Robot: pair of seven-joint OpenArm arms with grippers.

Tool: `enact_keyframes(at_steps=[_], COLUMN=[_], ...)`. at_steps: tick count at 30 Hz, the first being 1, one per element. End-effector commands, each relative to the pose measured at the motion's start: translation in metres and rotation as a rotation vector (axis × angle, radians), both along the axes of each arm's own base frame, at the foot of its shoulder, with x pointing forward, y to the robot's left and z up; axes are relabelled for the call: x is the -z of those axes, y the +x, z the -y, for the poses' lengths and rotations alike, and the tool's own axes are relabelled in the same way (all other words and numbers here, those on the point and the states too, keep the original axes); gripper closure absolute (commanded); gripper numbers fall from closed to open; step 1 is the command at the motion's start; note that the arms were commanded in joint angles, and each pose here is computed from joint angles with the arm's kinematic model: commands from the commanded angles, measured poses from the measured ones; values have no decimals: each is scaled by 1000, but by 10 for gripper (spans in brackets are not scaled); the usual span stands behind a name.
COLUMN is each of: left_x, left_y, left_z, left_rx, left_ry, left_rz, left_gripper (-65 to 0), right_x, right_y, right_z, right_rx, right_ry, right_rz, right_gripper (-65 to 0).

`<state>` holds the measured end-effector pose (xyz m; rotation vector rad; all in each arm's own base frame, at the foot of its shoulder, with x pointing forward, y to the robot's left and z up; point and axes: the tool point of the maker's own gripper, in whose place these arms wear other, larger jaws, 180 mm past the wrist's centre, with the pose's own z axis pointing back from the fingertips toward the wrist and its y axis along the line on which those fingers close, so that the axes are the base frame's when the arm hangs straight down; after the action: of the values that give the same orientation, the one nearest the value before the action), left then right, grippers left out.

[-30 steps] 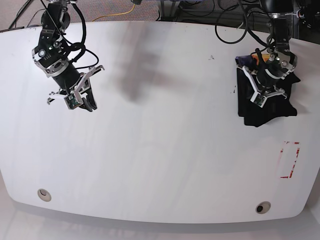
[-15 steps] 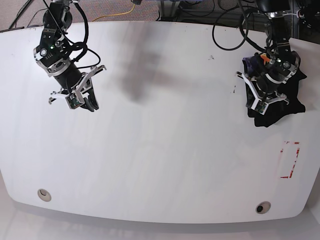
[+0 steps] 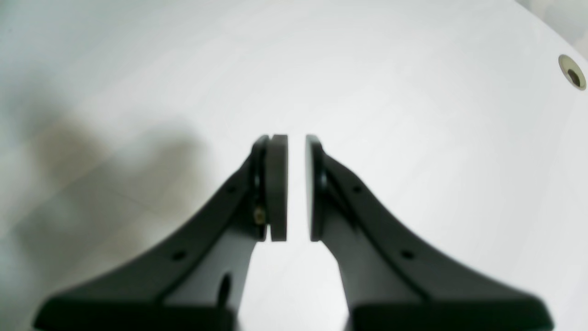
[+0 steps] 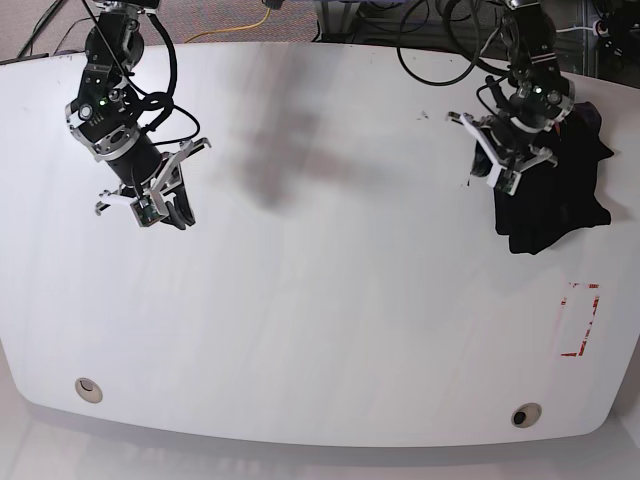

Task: Layout the t-shirt on the table in an organized manner, then fold the t-shirt properly
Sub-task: 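Carry the folded bundle with the left gripper toward the table edge, then set the bundle down at the table edge and open the left gripper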

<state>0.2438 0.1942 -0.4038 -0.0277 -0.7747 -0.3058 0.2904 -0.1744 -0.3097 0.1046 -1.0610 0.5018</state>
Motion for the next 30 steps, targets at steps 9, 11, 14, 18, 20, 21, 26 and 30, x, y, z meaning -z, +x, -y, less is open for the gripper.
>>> enact_keyframes(at_steps=[9,11,14,18,20,21,26,30], left_x=[1,-5,-16,-25,-32,-34,-50,-54], left_y=[-22,-23,-23,-20,-16,-14,12,31], left_z=[-94,-106,-123,-129,-126,-125,-99,-84], left_rx=[-180,-187,-188,-189,-180,-173,-102,-62], left_ry=[73,75,86,87,90,95,95,86], left_rz=[-24,-14,9,31,52,59,116,124], left_gripper=[0,0,0,0,0,0,0,0], right_x=[-16,-15,-15,-17,-19,-20,-21,-24], right_y=[3,2,2,2,2,2,2,3], right_z=[-1,0,0,-1,-3,-4,-6,-8], right_rx=[-9,-7,-7,-9,-8,-8,-7,-13], right_ry=[0,-4,-7,-7,-1,1,7,6], right_rz=[48,40,39,44,53,54,57,68], right_gripper=[-62,-62,-62,-62,-62,-62,-62,-62])
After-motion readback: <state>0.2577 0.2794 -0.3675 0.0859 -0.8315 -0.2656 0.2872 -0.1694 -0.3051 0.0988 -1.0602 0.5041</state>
